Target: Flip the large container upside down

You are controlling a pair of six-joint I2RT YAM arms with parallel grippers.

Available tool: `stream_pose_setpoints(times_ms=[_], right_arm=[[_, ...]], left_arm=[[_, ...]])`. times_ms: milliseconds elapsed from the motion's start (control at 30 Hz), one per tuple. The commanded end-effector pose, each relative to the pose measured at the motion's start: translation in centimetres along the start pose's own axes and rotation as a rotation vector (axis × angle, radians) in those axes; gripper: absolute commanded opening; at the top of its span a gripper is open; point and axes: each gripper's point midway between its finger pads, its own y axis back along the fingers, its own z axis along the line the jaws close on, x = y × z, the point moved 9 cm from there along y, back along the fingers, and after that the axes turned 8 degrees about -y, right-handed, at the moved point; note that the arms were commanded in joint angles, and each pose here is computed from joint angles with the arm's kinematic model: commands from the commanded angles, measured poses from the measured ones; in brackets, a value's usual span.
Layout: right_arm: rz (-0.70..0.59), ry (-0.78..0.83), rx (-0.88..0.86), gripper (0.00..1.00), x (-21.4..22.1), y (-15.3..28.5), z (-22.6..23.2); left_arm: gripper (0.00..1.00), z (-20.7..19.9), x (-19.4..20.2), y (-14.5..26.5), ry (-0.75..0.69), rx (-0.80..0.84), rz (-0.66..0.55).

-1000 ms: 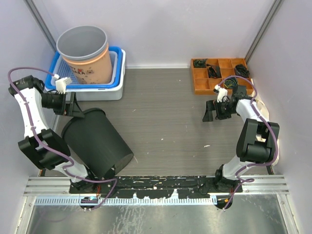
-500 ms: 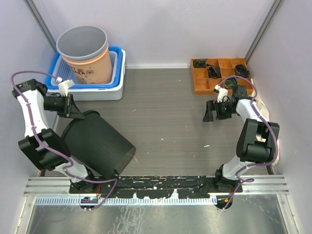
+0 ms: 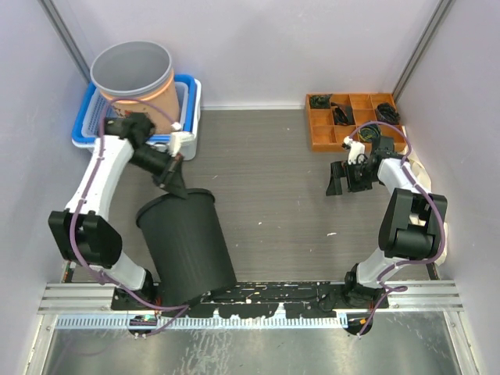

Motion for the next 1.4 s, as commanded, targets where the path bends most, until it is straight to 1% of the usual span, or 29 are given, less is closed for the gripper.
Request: stream_pose_setpoints(times_ms=[0,67,133,200,267,400,467,633,733,867,1033,1233,1367], right_arm=[[-0.032,0.034,0.033,1.0,-1.2,0.3,-0.3],[-0.031,0.032,0.041,1.0,-1.2,0.3,-0.4],[-0.031,0.031,0.049,1.0,-1.2,0.2,-0.5],[-0.027,0.028,0.055,1.0,-1.2,0.1,-0.6],[-0.02,0.023,0.058,1.0,-1.1,-0.1,-0.7],[-0.004,0.014,0.055,1.0,-0.9,-0.5,-0.9],[0.005,0.011,0.053,1.0,-0.8,-0.7,-1.0],[0.017,0.006,0.052,1.0,-0.7,-0.9,-1.1],[0.027,0.0,0.048,1.0,-0.6,-1.2,-1.2],[0.045,-0.007,0.047,1.0,-0.4,-1.6,-1.4],[0.071,-0.015,0.043,1.0,-0.2,-2.1,-1.6],[0.101,-0.01,0.052,1.0,0.0,-2.9,-1.5],[0.109,-0.005,0.063,1.0,-0.1,-3.0,-1.5]], left_arm=[[0.0,-3.7,-3.0,-4.4,-0.077,0.013,0.178],[0.0,-4.4,-4.3,-6.9,-0.133,0.018,0.242],[0.0,-4.4,-5.4,-9.1,-0.171,0.018,0.278],[0.0,-4.2,-6.5,-10.8,-0.188,0.04,0.276],[0.0,-4.0,-7.9,-12.1,-0.174,0.099,0.249],[0.0,-3.4,-11.3,-14.2,-0.02,0.355,0.142],[0.0,-2.6,-13.0,-15.1,0.058,0.457,0.097],[0.0,0.7,-15.0,-19.0,0.247,0.575,0.073],[0.0,3.1,-15.4,-21.0,0.362,0.595,0.076],[0.0,7.1,-16.0,-22.8,0.455,0.53,0.063],[0.0,11.4,-16.4,-24.8,0.492,0.494,0.021],[0.0,14.0,-17.4,-26.3,0.499,0.523,-0.047],[0.0,15.3,-18.6,-26.1,0.511,0.559,-0.101]])
